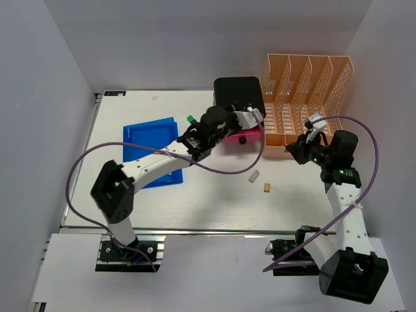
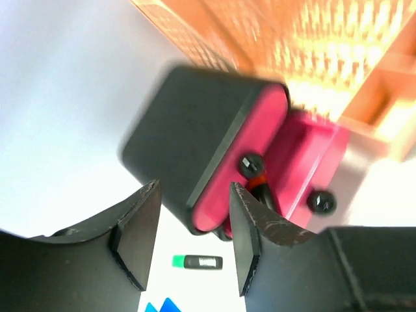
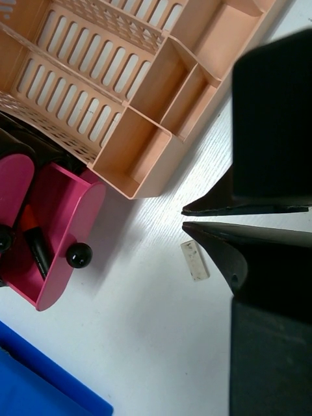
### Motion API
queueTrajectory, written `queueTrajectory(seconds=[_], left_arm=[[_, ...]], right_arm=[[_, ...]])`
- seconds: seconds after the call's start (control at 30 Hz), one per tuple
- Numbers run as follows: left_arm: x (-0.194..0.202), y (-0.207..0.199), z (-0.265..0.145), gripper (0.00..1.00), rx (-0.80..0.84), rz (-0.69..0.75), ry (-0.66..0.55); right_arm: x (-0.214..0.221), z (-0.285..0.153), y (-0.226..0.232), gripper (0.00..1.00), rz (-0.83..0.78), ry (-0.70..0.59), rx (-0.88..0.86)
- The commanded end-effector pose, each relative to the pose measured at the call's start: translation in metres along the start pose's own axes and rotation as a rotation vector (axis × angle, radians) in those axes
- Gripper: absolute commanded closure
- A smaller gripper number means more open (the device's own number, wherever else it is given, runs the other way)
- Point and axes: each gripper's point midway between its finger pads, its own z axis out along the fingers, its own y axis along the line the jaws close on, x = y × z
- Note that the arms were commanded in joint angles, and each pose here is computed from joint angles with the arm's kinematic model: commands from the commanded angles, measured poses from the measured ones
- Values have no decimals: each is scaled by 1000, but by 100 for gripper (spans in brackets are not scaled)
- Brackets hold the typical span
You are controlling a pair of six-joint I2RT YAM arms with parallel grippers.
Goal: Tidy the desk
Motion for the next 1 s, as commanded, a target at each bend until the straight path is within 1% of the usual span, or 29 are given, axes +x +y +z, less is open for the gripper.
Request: queueTrajectory(seconds=[0.0, 0.07, 0.1, 0.13, 0.17, 0.2, 0.23, 0.27, 0.3, 0.33, 0.37, 0.4, 0.43, 0.47, 0.5, 0.53, 0.57, 0.6, 0.63, 0.67, 0.7, 0.73, 0.77, 0.8, 0.83, 0.87, 0.9, 0.93, 0.97], left_arm=[[-45, 35, -39, 44, -58, -132, -151], [-44, 42, -54, 47, -85, -168, -144], [-28, 34, -59, 53, -77, -183, -92], [-30, 39, -74, 57, -93, -263, -95], [-26, 41, -83, 62, -106, -306, -77], [-12, 40, -94, 65, -130, -355, -22], [-6, 39, -114, 66, -147, -460, -9], [14, 31, -126, 67, -138, -499, 65], [26, 33, -137, 66, -167, -544, 106], [41, 20, -148, 66, -164, -634, 151], [50, 22, -168, 65, -184, -687, 176], [59, 22, -178, 59, -213, -750, 192], [77, 9, -188, 41, -211, -767, 227], [77, 16, -206, 33, -239, -801, 202], [81, 16, -215, 28, -256, -824, 201], [88, 19, -225, 24, -296, -862, 202], [99, 12, -234, 20, -305, -866, 225], [94, 20, -250, 19, -328, -892, 174], [95, 25, -259, 17, -356, -897, 157], [97, 28, -274, 16, -375, -910, 127], [98, 31, -282, 16, -394, -912, 113], [99, 34, -290, 15, -410, -915, 95], [105, 30, -295, 15, -411, -911, 99], [102, 34, -306, 15, -420, -909, 55], [102, 32, -310, 15, -409, -902, 41], [108, 28, -313, 14, -410, -892, 47], [107, 32, -320, 15, -425, -900, 17], [102, 32, -322, 14, -417, -906, -11], [100, 33, -323, 14, -416, -901, -24]], right_arm=[[2, 4, 2, 86, -11, -12, -34], [4, 4, 3, 85, -13, -8, -46], [5, 5, 9, 85, -18, -11, -82], [5, 5, 14, 85, -24, -13, -111], [5, 6, 21, 85, -41, -21, -152], [3, 4, 37, 84, -78, -38, -238], [3, 4, 44, 76, -94, -49, -279], [-1, 4, 57, 73, -126, -61, -333], [-3, 4, 64, 70, -150, -69, -361], [-6, 6, 66, 66, -176, -78, -365], [-13, 8, 67, 64, -203, -88, -360], [-15, 18, 78, 62, -230, -68, -378], [-17, 24, 79, 60, -233, -48, -374], [-21, 31, 90, 59, -247, -28, -403], [-36, 47, 92, 56, -275, -4, -392], [-37, 55, 106, 54, -274, 32, -420], [-32, 73, 108, 54, -257, 84, -426], [-59, 84, 113, 51, -296, 66, -395], [-62, 95, 131, 48, -311, 92, -419], [-52, 121, 124, 46, -316, 163, -361], [-87, 131, 131, 41, -349, 113, -342], [-94, 143, 160, 39, -378, 122, -375], [-74, 172, 156, 38, -361, 219, -332], [-118, 181, 178, 33, -377, 142, -341], [-126, 195, 182, 30, -345, 153, -323], [-95, 230, 179, 27, -321, 264, -289], [-105, 244, 186, 25, -312, 251, -280], [-109, 263, 181, 21, -349, 231, -203], [-111, 280, 188, 15, -354, 179, -184]])
